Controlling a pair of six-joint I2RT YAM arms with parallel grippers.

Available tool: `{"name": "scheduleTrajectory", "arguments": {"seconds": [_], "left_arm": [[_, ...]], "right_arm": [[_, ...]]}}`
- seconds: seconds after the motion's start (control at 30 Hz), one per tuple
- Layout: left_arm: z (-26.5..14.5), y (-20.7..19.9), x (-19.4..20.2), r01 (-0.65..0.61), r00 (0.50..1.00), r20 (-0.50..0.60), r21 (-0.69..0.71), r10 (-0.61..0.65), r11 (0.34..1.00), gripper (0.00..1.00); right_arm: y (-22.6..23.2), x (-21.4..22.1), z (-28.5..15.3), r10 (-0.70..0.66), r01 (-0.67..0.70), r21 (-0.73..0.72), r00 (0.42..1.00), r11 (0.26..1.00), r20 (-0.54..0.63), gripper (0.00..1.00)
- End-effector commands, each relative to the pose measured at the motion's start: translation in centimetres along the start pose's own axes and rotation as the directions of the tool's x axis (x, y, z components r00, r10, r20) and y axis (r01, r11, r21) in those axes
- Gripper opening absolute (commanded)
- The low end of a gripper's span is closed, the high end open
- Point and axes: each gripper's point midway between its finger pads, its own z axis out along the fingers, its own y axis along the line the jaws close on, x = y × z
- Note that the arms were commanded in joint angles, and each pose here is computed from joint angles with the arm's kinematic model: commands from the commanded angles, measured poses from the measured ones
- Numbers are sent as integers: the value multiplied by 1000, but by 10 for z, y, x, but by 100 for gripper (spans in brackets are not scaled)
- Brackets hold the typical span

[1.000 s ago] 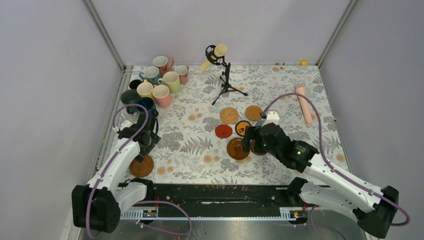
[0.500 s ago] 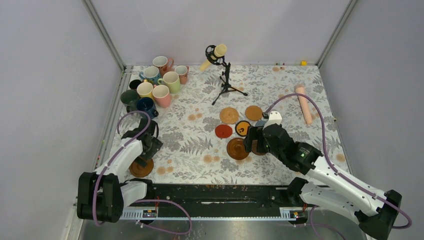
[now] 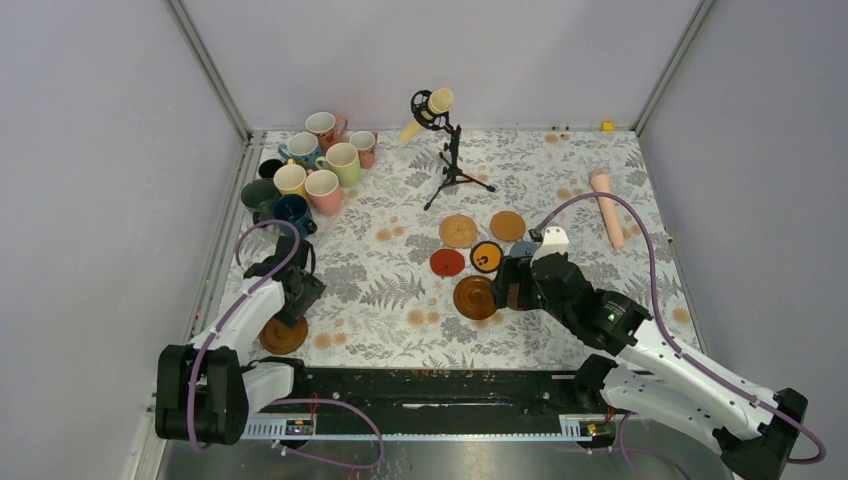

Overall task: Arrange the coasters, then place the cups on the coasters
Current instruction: Move the coaster to the center of the board.

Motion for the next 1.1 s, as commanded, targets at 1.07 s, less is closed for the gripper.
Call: {"name": "scheduleTrajectory", "arguments": {"seconds": [1.07], "left_arm": [[-107, -165, 176, -290, 820, -137, 737, 555, 610, 51]], "right_arm": [[-4, -3, -14, 13, -11, -30, 999, 999, 41, 99]]}}
